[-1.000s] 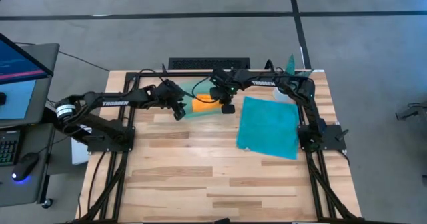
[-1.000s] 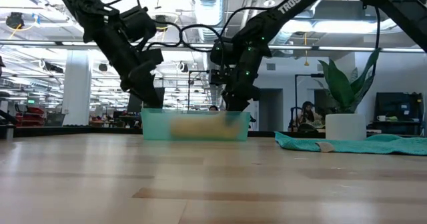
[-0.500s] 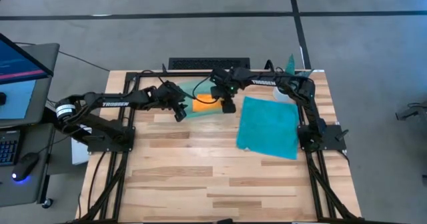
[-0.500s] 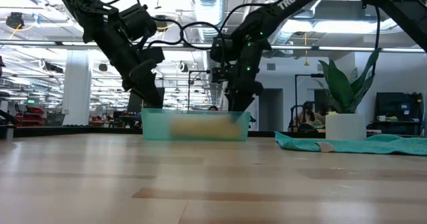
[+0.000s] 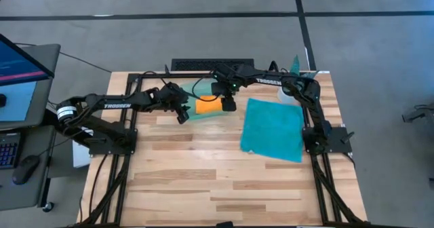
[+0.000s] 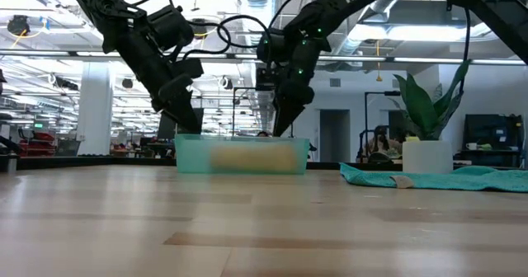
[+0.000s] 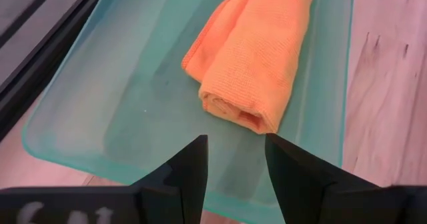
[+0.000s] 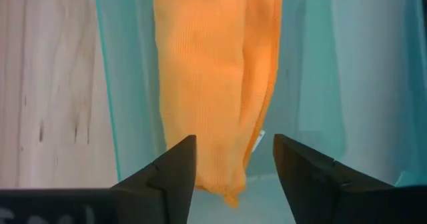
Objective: Roll microfiber towels into tight, uniform cylinder then place into a basket
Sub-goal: Put the yellow towel into the blue bin
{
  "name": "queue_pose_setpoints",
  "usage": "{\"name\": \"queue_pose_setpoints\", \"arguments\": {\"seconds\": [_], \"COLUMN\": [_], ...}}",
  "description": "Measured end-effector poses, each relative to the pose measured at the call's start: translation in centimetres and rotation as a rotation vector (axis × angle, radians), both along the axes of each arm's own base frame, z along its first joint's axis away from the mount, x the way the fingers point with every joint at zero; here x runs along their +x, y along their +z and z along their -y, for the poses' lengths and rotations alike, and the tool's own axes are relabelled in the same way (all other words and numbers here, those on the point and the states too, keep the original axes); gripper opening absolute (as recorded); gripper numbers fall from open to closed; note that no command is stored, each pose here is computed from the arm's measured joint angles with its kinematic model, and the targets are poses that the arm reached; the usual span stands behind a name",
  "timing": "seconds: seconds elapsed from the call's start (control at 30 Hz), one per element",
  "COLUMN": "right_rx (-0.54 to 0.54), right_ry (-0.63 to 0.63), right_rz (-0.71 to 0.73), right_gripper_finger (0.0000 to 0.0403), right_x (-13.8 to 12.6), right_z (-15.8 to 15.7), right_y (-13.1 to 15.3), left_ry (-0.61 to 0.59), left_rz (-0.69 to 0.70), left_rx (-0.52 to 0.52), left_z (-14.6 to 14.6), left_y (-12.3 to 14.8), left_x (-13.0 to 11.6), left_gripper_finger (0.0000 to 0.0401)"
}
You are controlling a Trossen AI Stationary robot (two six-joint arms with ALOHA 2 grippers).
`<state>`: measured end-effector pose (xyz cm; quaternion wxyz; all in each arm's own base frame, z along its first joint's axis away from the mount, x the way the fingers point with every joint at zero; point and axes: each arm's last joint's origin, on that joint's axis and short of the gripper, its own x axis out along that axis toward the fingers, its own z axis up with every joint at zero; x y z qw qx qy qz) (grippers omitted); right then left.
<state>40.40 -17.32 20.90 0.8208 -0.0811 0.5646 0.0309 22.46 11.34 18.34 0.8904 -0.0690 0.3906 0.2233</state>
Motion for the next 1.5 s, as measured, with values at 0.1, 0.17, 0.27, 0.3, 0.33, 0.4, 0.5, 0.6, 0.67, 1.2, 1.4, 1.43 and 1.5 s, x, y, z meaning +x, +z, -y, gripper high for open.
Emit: {"name": "queue_pose_setpoints", "arguments": {"seconds": [0.1, 0.17, 0.27, 0.3, 0.33, 0.4, 0.5, 0.6, 0.67, 1.2, 1.4, 1.43, 1.5], "right_rx": [0.027, 0.055, 0.069, 0.074, 0.081, 0.089, 0.087, 0.085, 0.08, 0.079, 0.083, 0.085, 0.101], "right_ry": [0.015, 0.032, 0.043, 0.049, 0.052, 0.053, 0.039, 0.012, 0.01, 0.006, 0.032, 0.04, 0.047], "right_rz": [0.038, 0.071, 0.063, 0.056, 0.046, 0.027, -0.022, -0.07, -0.061, -0.032, 0.006, 0.001, -0.042], "right_gripper_finger": [0.0203, 0.0189, 0.0161, 0.0149, 0.0136, 0.011, 0.0072, 0.004, 0.0024, 0.0031, 0.0009, 0.0007, 0.0006], "right_x": [0.2, 0.5, 0.7, 0.9, 0.9, 1.1, 1.1, 0.9, 0.9, 0.2, 0.5, 0.8, 1.1], "right_z": [0.0, -0.1, -0.3, -0.5, -0.6, -0.6, -0.3, -0.2, -0.1, -1.0, -1.3, -1.2, -1.3], "right_y": [0.1, 0.2, -0.5, -0.8, -1.2, -1.9, -3.2, -4.1, -3.8, 0.1, 0.4, -0.2, -1.9], "left_ry": [-0.014, -0.023, -0.019, -0.014, -0.009, -0.004, -0.003, -0.003, -0.002, 0.009, -0.009, -0.009, -0.01], "left_rz": [-0.007, -0.011, -0.019, -0.023, -0.026, -0.03, -0.034, -0.033, -0.033, -0.03, -0.023, -0.022, -0.026], "left_rx": [0.012, 0.019, 0.033, 0.038, 0.042, 0.046, 0.045, 0.045, 0.045, 0.045, 0.044, 0.041, 0.038], "left_z": [0.0, 0.0, 0.0, -0.1, -0.1, -0.1, -0.1, -0.1, -0.1, 0.1, 0.6, 0.7, 0.8], "left_y": [0.0, 0.0, 0.0, 0.0, 0.0, 0.0, -0.1, -0.1, -0.1, 0.0, 0.0, 0.0, 0.0], "left_x": [0.0, 0.0, 0.0, 0.0, -0.1, -0.1, -0.1, -0.1, -0.1, 0.0, 0.3, 0.3, 0.3], "left_gripper_finger": [0.0142, 0.0142, 0.0142, 0.0142, 0.0142, 0.0142, 0.0142, 0.0142, 0.0142, 0.0142, 0.0142, 0.0142, 0.0142]}}
